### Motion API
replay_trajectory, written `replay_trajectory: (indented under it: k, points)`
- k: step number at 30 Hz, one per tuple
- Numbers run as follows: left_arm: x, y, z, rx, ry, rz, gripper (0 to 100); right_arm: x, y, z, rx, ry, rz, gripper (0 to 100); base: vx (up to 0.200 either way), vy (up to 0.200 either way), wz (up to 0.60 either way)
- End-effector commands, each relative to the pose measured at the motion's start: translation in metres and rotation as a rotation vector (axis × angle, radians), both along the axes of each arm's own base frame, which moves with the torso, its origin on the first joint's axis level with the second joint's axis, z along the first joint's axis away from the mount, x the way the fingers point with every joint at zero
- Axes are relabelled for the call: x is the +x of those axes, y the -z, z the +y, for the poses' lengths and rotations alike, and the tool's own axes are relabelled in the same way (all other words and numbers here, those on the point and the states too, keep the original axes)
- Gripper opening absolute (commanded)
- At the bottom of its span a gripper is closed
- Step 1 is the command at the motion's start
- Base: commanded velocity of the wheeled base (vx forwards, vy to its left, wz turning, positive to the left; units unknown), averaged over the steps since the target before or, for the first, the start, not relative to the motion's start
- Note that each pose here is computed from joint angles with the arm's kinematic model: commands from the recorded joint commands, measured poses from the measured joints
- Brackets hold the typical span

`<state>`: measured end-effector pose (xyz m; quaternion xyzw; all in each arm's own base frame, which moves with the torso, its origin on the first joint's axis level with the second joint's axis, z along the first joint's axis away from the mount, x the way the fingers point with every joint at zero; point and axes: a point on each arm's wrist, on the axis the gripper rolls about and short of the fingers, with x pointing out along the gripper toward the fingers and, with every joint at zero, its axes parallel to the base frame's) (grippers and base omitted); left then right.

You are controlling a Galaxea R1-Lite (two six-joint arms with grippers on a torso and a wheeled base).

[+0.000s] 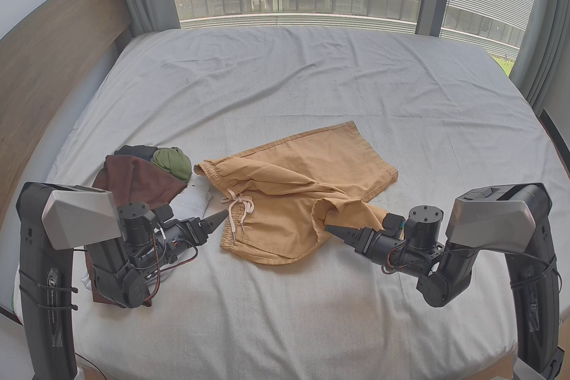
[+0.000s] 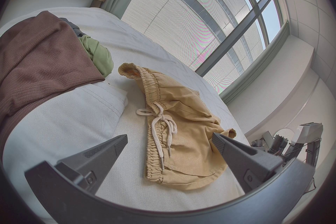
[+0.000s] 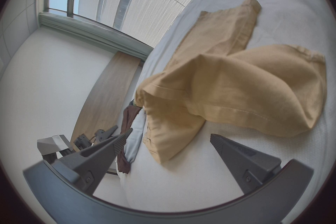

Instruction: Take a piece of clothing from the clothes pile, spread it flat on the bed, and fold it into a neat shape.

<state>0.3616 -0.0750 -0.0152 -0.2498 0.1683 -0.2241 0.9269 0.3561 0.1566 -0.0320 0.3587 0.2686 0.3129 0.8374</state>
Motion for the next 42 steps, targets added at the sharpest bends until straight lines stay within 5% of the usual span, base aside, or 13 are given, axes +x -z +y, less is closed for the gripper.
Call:
replay_trajectory:
  k: [1, 27, 28, 42]
  points:
    - [0.000, 0.000, 0.001, -0.001, -0.001, -0.002, 100, 0.010, 0.021, 0.000, -0.014, 0.013, 0.035, 100, 0.000, 0.000, 0.00]
    - [0.000, -0.002, 0.001, 0.004, 0.000, -0.008, 100, 0.050, 0.026, 0.003, -0.013, 0.171, -0.006, 100, 0.000, 0.000, 0.00]
    - [0.000, -0.001, 0.001, 0.010, 0.001, -0.010, 100, 0.050, 0.026, 0.002, -0.012, 0.174, -0.008, 0, 0.000, 0.000, 0.00]
    - [0.000, -0.001, 0.002, 0.023, 0.000, -0.016, 100, 0.050, 0.025, 0.000, -0.018, 0.201, -0.009, 0, 0.000, 0.000, 0.00]
